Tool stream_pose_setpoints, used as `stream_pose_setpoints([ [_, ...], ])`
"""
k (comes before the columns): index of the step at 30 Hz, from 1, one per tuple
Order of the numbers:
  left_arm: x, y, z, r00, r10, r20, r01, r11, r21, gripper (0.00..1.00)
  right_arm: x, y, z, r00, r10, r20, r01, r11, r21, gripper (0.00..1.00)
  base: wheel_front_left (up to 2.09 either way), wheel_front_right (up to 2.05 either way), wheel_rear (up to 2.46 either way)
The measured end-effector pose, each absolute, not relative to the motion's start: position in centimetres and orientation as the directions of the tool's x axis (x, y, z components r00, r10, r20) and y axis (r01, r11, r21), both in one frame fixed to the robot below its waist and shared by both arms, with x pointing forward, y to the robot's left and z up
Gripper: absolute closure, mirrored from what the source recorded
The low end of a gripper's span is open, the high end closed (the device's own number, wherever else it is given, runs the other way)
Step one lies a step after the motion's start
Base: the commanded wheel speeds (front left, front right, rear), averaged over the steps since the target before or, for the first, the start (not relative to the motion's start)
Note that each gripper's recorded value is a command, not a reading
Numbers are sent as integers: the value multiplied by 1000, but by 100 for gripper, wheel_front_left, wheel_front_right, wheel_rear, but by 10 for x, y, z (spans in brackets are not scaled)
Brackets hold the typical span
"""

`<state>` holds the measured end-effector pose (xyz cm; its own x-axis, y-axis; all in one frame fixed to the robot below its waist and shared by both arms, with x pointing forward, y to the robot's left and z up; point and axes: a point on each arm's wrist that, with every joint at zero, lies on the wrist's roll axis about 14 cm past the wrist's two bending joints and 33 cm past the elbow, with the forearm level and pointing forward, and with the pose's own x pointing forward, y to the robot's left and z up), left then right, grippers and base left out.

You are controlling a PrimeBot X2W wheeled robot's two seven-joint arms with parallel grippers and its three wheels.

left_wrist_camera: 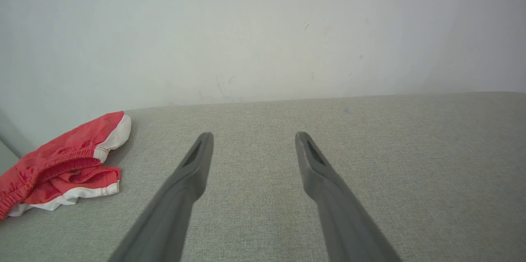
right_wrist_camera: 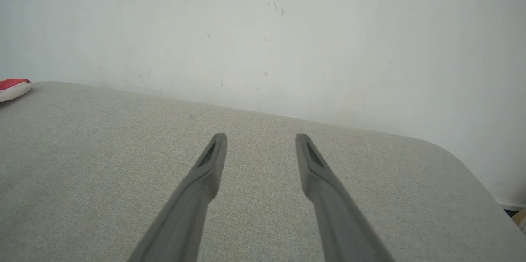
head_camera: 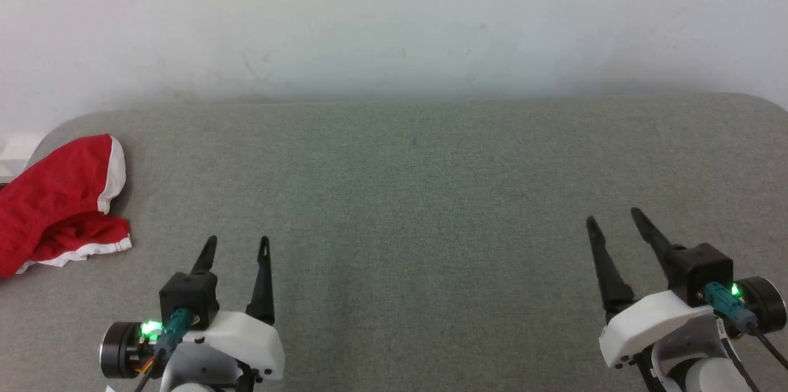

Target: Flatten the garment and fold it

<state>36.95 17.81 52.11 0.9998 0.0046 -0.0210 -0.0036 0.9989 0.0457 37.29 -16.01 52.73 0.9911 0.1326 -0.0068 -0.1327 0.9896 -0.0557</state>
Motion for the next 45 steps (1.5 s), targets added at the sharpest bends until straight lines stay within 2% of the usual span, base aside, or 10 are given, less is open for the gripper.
stream_pose_setpoints([
  [24, 363, 180, 525, 1000, 16, 17, -17, 999, 38, 0, 372, -154, 537, 987, 151, 49, -150, 988, -33, 0, 0, 0, 0],
  [45, 341, 208, 527, 992, 112, 53, -114, 993, 35, 0, 376, -115, 546, 959, 264, 104, -263, 964, -23, 0, 0, 0, 0],
])
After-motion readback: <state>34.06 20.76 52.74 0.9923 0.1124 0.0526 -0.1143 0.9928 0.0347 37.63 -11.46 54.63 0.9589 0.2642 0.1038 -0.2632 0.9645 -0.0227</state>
